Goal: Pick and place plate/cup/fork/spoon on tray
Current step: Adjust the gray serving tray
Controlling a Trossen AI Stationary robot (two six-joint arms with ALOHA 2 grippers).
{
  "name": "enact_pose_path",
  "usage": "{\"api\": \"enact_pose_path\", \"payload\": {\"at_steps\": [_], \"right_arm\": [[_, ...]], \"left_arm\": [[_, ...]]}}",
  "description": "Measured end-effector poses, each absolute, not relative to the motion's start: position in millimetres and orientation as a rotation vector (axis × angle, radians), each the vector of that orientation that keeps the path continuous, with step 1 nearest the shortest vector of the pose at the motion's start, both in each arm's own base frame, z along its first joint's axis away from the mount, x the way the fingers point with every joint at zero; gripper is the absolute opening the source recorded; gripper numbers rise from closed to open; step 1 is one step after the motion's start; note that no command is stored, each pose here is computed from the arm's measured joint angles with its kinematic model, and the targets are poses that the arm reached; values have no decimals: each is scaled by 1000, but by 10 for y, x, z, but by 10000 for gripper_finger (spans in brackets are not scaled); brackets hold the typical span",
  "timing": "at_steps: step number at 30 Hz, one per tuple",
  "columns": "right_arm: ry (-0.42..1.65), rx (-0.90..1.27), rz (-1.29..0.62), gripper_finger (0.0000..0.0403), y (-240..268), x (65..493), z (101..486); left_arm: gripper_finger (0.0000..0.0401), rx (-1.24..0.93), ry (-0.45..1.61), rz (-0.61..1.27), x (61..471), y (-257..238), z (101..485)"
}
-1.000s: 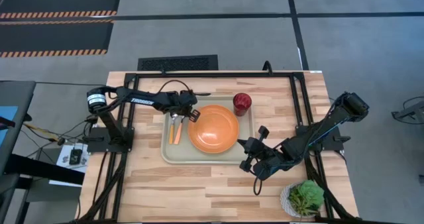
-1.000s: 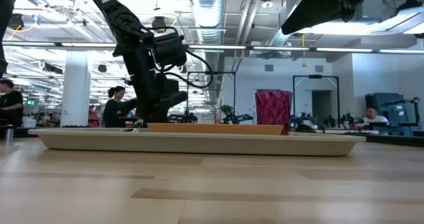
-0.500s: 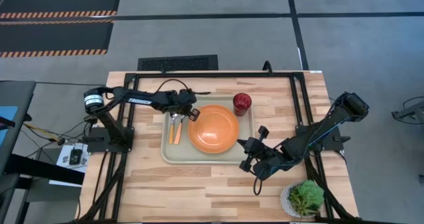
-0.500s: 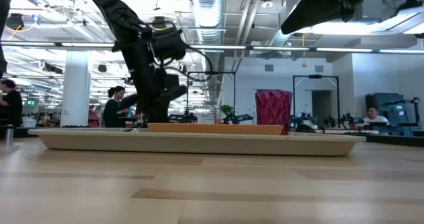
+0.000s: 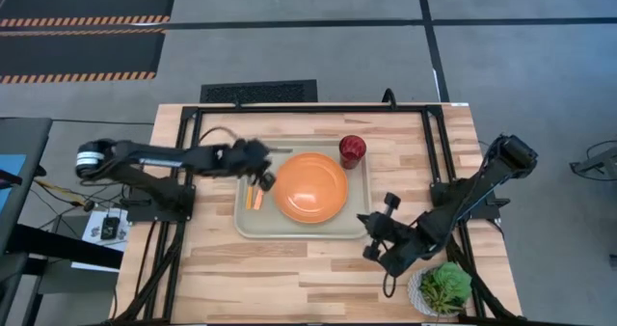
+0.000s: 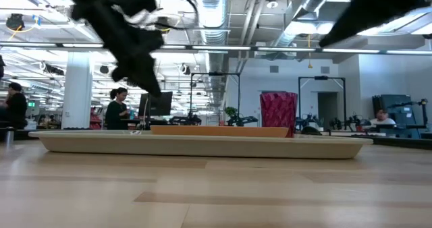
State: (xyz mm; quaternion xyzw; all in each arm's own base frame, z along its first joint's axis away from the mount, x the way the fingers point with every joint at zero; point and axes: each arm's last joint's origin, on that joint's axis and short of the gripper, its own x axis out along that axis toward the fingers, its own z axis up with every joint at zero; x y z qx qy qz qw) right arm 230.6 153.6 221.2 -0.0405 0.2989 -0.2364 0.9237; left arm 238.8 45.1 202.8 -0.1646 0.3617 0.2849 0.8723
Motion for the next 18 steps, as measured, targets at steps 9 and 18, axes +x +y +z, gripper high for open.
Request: {"api": "enact_pose_path", "payload": {"at_steps": [9, 18], "right_arm": [[703, 88, -326, 2, 1408, 2483, 1948], [842, 91, -338, 3, 1258, 2611, 1648]], "left_arm": [[5, -260, 698, 196, 1974, -420, 1898], [5, -124, 774, 132, 1895, -904, 1678]]}}
